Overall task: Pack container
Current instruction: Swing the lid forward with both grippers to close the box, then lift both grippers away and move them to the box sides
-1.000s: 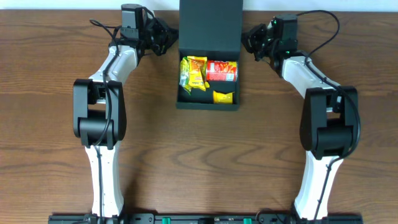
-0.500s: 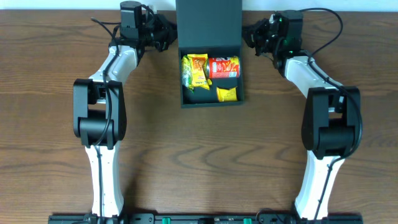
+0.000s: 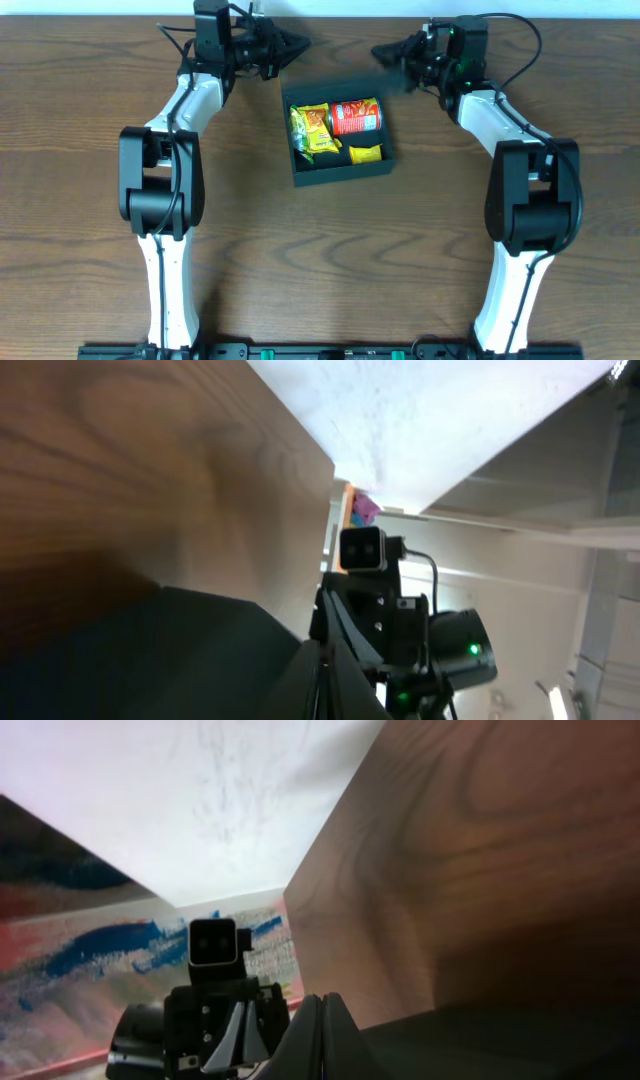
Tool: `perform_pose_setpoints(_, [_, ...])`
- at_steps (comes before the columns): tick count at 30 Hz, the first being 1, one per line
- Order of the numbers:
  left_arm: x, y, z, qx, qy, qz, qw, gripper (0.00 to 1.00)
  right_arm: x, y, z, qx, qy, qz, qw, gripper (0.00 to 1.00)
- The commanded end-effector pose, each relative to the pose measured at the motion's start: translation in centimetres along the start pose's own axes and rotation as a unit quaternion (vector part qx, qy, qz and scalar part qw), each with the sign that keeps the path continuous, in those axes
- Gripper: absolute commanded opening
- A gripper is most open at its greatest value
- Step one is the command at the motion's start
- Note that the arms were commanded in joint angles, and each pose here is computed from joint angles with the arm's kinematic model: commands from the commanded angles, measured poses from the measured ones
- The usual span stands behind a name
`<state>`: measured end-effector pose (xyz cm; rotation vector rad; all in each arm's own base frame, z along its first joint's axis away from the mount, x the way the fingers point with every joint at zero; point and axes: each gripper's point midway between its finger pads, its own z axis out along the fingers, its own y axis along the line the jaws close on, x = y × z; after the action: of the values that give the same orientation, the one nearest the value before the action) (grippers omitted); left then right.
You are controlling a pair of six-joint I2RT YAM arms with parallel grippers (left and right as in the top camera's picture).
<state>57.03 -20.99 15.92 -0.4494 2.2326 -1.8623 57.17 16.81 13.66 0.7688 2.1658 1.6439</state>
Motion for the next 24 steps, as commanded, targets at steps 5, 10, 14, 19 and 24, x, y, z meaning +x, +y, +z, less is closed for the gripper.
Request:
perform_pose_setpoints(5, [0.8,-1.9,-0.6,0.033,0.039,0.035,0.998,0.06,-1.8,0.6,-1.7,-0.013,-0.007,-0.022,1.000,0.02])
perform_pose_setpoints(10, [0.5,-6.1,-1.9,0.064,0.024,0.100,0.993,0.06,-1.7,2.7,-4.5,-0.008,0.007,-0.113,0.993,0.02])
perform_pose_setpoints(14, [1.3,-10.9,-3.4,0.078,0.001,0.121,0.990,0.05,-0.8,6.6,-6.4,-0.019,-0.008,-0.150,0.988,0.02])
perform_pose_setpoints(19, [1.8,-15.6,-6.6,0.018,-0.100,0.159,0.982,0.06,-0.1,10.0,-10.6,0.077,-0.103,-0.207,0.970,0.02])
perform_pose_setpoints(24, [2.5,-14.0,-12.0,-0.178,-0.208,0.233,0.933,0.06,0.9,11.5,-16.4,0.251,-0.190,-0.316,0.895,0.24])
